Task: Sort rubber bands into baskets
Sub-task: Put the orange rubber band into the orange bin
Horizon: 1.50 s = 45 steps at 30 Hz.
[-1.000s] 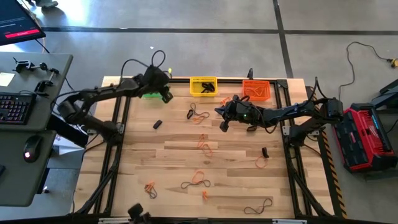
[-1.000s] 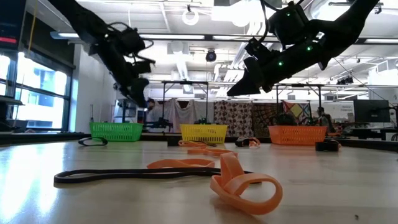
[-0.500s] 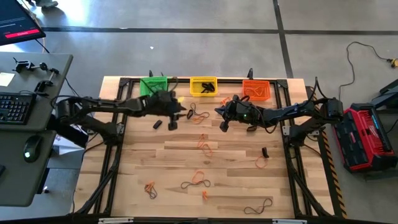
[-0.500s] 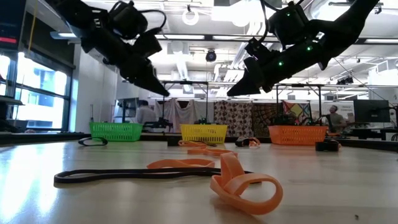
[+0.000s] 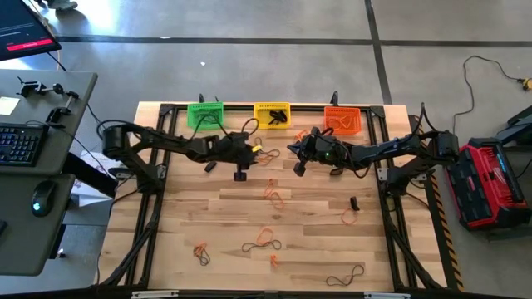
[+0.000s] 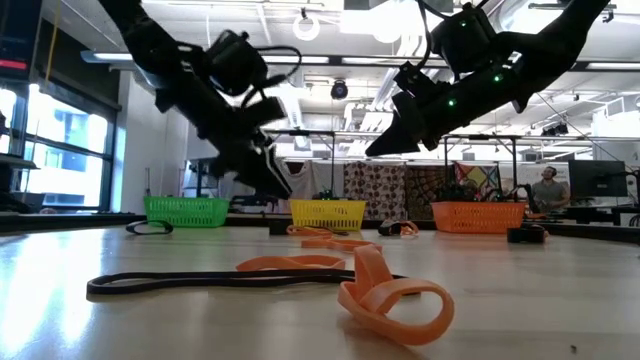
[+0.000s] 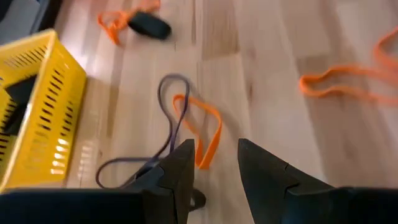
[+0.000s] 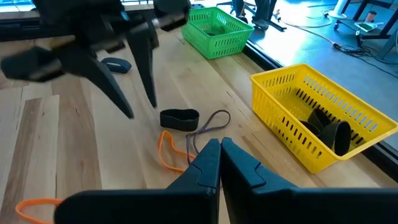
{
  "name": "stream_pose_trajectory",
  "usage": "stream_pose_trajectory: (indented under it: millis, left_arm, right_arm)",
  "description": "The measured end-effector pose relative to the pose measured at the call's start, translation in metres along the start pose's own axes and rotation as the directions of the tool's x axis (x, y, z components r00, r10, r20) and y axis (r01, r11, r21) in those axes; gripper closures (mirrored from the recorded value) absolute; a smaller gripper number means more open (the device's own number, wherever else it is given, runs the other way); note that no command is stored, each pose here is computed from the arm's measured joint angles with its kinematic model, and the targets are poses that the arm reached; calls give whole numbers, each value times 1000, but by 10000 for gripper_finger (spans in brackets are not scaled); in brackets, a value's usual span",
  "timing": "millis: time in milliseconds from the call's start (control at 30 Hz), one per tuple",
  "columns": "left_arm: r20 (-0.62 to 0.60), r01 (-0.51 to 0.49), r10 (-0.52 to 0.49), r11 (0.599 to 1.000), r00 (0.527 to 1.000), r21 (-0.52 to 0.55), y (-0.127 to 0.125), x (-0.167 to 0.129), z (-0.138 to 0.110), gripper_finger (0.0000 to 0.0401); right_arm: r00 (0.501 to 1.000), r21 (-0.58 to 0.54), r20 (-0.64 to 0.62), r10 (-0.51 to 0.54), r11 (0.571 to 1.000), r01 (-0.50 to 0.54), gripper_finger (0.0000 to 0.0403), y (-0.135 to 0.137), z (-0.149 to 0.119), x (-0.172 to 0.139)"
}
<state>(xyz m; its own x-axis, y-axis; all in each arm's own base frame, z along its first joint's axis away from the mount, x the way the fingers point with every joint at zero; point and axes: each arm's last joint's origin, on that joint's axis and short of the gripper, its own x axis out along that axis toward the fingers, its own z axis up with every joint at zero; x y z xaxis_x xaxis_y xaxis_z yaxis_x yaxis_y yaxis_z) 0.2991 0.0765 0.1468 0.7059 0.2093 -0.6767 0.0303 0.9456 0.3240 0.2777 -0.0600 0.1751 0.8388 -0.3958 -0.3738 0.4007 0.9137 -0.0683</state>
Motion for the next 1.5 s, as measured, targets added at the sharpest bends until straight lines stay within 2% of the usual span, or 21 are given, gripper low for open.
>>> stream_pose_trajectory:
  millis: [300, 467, 733, 933, 1167, 1300, 1500]
  left_arm:
    - [-51, -7, 11, 997, 999, 77, -6, 23, 4, 286]
    - [-112, -40, 55, 990, 992, 136, -8, 32, -2, 286]
    - [-160, -77, 101, 985, 982, 153, -9, 40, -9, 289]
    - [-160, -64, 88, 987, 983, 149, -9, 42, -11, 329]
    - [-141, -55, 84, 978, 986, 203, -12, 43, -9, 396]
    - [-136, -68, 93, 981, 986, 181, -11, 40, -7, 398]
    - [-47, -64, 65, 997, 997, 39, -3, 24, 7, 400]
  right_arm:
    - [1000, 0, -1, 0, 1000, 0, 402, 0, 0, 0]
    - [1000, -2, -8, 0, 1000, 0, 402, 0, -1, 0]
    - [1000, -2, -8, 0, 1000, 0, 402, 0, -1, 0]
    - [1000, -2, -8, 0, 1000, 0, 402, 0, -1, 0]
    - [1000, -2, -7, 0, 1000, 0, 402, 0, -1, 0]
    - [1000, -2, -7, 0, 1000, 0, 402, 0, -1, 0]
    - [998, -70, 2, 70, 995, -70, 399, 12, 0, -3]
